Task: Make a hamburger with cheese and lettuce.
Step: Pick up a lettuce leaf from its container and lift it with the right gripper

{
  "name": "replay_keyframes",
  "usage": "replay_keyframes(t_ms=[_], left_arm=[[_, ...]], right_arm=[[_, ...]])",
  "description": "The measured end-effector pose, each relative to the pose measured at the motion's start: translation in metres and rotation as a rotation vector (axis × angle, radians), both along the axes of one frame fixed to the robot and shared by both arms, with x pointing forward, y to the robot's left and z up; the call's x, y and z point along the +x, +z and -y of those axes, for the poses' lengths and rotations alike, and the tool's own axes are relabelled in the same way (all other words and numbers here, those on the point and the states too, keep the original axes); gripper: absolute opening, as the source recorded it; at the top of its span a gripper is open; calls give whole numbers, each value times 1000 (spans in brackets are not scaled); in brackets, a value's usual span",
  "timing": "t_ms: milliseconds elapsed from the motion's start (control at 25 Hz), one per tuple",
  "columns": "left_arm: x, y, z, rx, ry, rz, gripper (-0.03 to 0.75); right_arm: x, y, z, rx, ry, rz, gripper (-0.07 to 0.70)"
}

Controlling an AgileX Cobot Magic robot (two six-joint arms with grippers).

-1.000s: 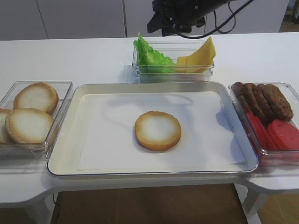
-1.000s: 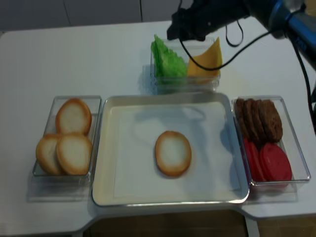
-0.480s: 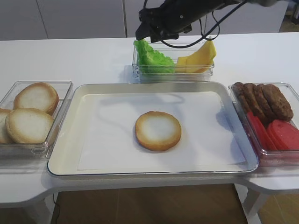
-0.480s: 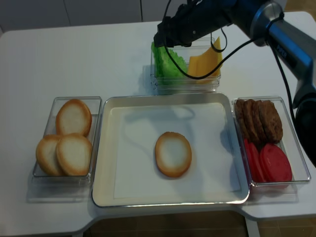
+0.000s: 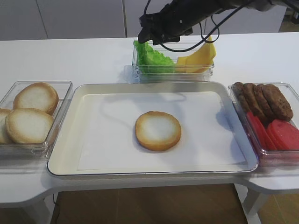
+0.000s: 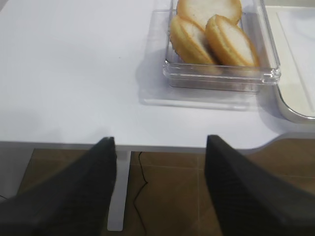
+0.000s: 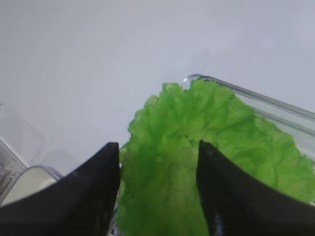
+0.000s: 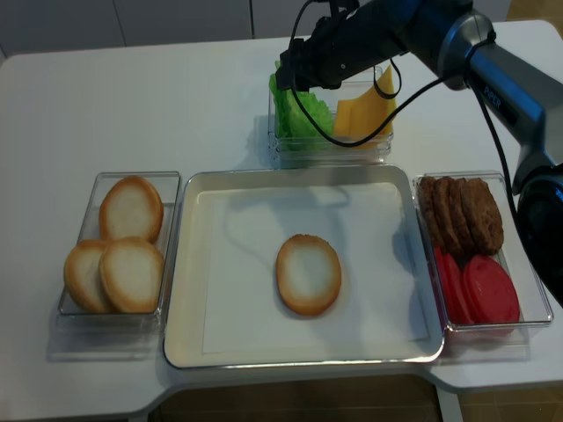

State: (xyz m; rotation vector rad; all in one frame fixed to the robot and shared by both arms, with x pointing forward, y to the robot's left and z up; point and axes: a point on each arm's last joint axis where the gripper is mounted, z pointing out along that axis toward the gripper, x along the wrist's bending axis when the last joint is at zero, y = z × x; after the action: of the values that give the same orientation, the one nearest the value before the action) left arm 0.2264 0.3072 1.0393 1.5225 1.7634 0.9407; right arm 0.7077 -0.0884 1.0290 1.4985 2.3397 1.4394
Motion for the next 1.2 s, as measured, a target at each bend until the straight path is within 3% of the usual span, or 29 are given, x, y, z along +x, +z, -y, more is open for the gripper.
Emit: replay_keyframes(t_ms=[880,1200], left_arm=[[0,0,0,0,0,0,427],[0,0,0,0,0,0,427]], right_arm=[[3,-10,1,-41,4,-1,72],[-4,12,3,-35,12,38,43]])
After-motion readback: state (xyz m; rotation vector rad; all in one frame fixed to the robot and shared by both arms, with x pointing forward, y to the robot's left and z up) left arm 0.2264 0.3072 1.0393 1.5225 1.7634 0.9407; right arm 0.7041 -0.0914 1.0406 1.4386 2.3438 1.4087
